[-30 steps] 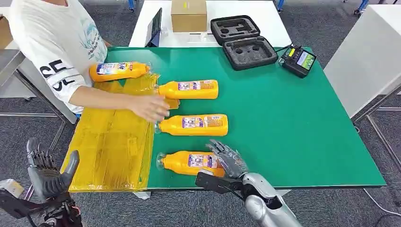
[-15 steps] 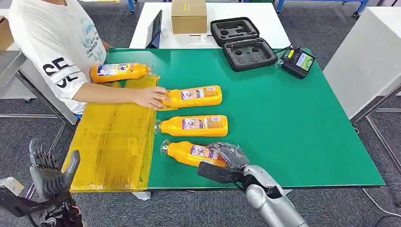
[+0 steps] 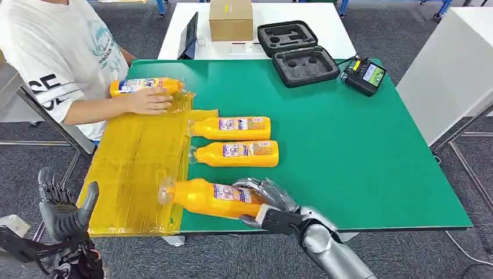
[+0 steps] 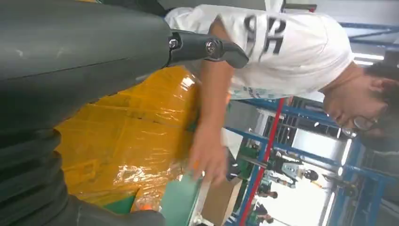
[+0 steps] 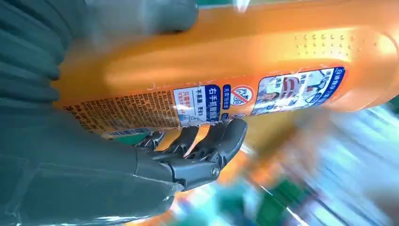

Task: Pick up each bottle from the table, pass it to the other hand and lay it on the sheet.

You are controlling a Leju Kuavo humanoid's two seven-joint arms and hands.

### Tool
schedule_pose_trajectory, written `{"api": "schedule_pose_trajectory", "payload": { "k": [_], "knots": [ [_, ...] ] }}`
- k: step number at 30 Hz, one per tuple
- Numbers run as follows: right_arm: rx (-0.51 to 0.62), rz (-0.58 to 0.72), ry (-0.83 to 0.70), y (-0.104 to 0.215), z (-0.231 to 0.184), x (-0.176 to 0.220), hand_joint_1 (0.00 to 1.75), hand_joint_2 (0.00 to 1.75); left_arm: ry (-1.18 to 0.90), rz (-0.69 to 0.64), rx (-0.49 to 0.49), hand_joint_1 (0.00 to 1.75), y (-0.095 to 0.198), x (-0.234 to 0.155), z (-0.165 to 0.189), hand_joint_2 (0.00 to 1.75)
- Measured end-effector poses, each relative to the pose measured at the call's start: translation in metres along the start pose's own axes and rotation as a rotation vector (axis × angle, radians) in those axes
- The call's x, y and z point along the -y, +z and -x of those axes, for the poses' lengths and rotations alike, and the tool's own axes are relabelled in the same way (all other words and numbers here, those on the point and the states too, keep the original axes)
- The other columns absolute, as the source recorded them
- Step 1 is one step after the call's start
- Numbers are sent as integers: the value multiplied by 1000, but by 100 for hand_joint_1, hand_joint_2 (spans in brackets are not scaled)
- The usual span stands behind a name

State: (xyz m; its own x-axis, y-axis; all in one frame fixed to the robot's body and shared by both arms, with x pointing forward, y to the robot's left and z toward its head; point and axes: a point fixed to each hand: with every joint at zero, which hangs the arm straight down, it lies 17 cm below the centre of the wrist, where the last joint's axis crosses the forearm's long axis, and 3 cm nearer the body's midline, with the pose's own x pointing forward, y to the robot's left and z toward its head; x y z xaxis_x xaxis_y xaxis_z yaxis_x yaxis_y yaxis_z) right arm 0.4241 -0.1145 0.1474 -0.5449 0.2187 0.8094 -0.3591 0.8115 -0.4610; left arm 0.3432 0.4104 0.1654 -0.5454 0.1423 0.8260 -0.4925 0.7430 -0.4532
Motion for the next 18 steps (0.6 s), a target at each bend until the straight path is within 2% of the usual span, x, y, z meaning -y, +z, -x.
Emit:
{"api": "schedule_pose_trajectory", "payload": {
  "k": [2, 7, 10, 15, 18],
  "knots": [
    [83, 111, -43, -7, -25, 16, 175, 175, 12, -15, -2, 0, 2, -3, 2, 175],
    [198, 311, -49, -12, -69, 44, 175, 175, 21, -31, -11, 0, 6, -5, 6, 175],
    [224, 388, -53, -11, -82, 56, 175, 175, 27, -39, -15, 0, 7, -5, 7, 175],
    [243, 676, 10, 5, -102, 104, 175, 175, 72, -62, -39, 0, 11, -7, 10, 175],
    [226, 743, -15, 11, -99, 112, 175, 175, 166, 25, -118, 0, 19, 15, 19, 175]
  ]
}}
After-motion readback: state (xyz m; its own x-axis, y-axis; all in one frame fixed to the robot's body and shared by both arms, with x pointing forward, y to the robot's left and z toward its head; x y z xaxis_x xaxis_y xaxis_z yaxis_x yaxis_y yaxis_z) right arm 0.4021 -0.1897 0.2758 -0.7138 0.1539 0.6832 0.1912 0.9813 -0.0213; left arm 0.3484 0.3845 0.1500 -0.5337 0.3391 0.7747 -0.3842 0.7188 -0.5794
